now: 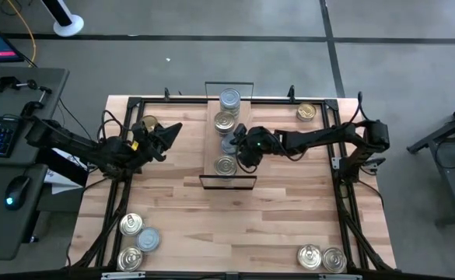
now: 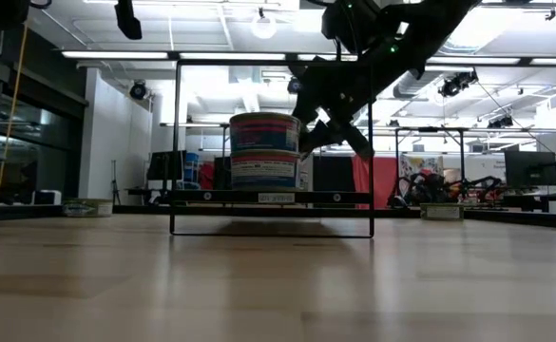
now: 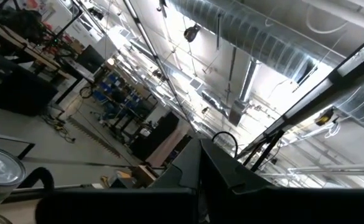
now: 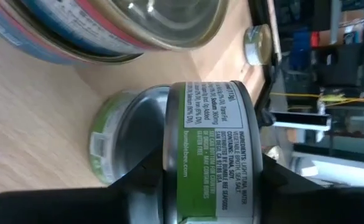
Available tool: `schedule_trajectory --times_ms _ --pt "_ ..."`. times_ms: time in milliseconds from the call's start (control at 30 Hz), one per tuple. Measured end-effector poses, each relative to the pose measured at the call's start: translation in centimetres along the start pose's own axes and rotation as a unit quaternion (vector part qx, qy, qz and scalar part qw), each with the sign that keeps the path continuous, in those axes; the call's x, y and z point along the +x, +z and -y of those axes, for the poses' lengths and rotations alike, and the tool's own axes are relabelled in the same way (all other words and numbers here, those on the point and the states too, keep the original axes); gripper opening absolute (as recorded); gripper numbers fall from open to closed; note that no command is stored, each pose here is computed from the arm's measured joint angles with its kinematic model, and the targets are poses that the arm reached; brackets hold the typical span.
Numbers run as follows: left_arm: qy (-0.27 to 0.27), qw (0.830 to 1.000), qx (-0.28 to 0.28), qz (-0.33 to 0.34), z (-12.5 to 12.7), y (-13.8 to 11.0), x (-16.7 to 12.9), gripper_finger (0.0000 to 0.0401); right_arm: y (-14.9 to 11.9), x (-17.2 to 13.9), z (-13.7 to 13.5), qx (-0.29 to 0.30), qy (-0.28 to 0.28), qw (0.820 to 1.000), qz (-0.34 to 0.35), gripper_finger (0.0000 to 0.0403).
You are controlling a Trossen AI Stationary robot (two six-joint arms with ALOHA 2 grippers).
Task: Stack canned seafood by type on shelf
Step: Stack the green tuna can on top of the green tuna can on the shelf, then move the green tuna can to the bottom middle of the table
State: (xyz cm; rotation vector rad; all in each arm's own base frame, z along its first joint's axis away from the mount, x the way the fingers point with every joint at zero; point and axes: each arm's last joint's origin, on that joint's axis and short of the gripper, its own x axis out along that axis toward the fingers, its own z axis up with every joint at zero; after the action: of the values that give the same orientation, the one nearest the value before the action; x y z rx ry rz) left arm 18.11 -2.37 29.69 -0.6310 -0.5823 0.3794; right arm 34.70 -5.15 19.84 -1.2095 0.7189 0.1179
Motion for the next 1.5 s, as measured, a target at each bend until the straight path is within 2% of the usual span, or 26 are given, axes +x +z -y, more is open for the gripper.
schedule_trajectory --times_ms 200,333,767,900,1100,1200,1267,1333,1400,1467,1500 --pt "-0.007 1.0 0.0 -0.003 0.0 0.0 0.0 0.0 -0.1 0.0 -0.1 0.048 0.014 0.999 0.018 0.0211" --pt "-0.01 1.0 0.0 -0.004 0.1 0.0 0.0 0.0 0.0 0.0 -0.1 0.049 0.022 0.998 0.034 0.0247" --pt "-0.022 1.0 0.0 -0.009 0.1 0.0 0.0 0.0 0.2 -0.5 -0.7 0.055 0.052 0.997 0.021 0.0256" --pt "-0.033 0.999 -0.002 -0.01 0.2 0.2 -0.1 0.0 -0.2 -2.9 -0.3 0.088 0.08 0.993 -0.006 0.0256" --pt "-0.029 0.997 0.017 -0.069 -0.2 -0.3 -0.5 0.0 -1.9 -8.2 -0.1 0.156 0.13 0.976 -0.084 0.0242" --pt "-0.033 0.992 0.02 -0.118 -0.5 -0.7 -0.8 0.0 -2.8 -10.6 -0.5 0.232 0.161 0.95 -0.133 0.0223" --pt "-0.043 0.985 0.029 -0.166 -0.8 -1.3 -1.1 0.0 -3.3 -11.9 -1.1 0.303 0.172 0.919 -0.181 0.02" --pt "-0.046 0.974 0.025 -0.22 -1.1 -1.9 -1.5 0.0 -3.8 -12.9 -2.0 0.377 0.191 0.874 -0.24 0.0164" --pt "-0.048 0.958 0.014 -0.283 -1.5 -2.8 -2.0 0.0 -3.9 -13.6 -2.8 0.446 0.201 0.821 -0.295 0.0111" --pt "-0.044 0.933 0.009 -0.356 -1.8 -3.9 -2.8 0.0 -3.7 -14.2 -3.5 0.495 0.211 0.775 -0.331 0.0045" --pt "-0.04 0.918 0.009 -0.394 -1.9 -4.6 -3.4 0.0 -3.3 -14.4 -3.9 0.514 0.219 0.758 -0.336 0.0023"
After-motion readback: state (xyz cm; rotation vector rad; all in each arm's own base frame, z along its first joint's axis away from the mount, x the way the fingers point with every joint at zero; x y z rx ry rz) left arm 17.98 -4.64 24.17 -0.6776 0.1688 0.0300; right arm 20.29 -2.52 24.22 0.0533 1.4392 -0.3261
